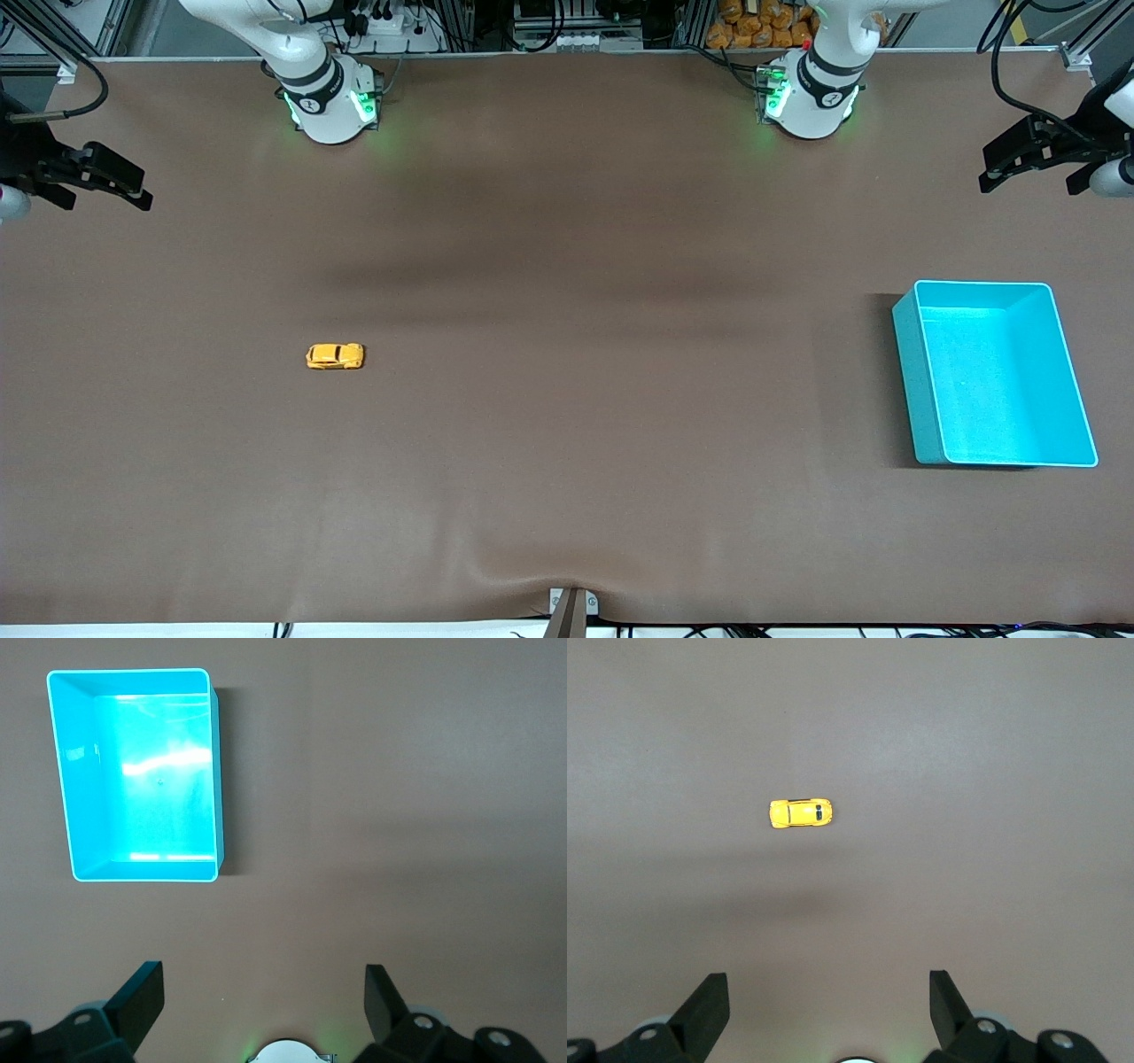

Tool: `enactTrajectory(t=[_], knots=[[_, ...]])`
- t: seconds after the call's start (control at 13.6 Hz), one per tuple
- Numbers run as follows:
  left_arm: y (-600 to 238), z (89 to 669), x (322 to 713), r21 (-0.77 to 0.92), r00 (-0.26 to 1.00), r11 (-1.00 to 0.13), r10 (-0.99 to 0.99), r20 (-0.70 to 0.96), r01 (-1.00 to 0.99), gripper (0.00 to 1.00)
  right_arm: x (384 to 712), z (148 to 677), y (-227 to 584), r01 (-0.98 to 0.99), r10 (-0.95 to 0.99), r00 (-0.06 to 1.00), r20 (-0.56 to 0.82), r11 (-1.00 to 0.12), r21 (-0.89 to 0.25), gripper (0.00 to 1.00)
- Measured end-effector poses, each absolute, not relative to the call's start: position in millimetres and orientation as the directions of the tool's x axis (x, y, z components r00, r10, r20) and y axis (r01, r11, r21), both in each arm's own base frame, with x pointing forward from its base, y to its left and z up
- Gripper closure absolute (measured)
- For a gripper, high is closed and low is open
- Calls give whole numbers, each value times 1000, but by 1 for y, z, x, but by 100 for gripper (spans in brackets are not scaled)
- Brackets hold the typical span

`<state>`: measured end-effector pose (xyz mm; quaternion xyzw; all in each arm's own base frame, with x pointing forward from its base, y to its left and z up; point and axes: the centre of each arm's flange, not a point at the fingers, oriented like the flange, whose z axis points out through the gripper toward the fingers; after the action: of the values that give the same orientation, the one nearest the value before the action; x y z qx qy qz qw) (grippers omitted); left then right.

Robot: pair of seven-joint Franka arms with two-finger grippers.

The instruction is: Wind and store yellow beetle car

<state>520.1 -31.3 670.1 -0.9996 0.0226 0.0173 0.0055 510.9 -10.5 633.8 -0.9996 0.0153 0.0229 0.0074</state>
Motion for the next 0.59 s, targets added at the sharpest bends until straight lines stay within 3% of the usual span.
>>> enactTrajectory(t=[0.59], knots=[[-35, 671, 520, -10, 998, -999, -51, -34, -52, 0, 521, 586, -10, -32, -31, 997, -73, -999, -13, 0]])
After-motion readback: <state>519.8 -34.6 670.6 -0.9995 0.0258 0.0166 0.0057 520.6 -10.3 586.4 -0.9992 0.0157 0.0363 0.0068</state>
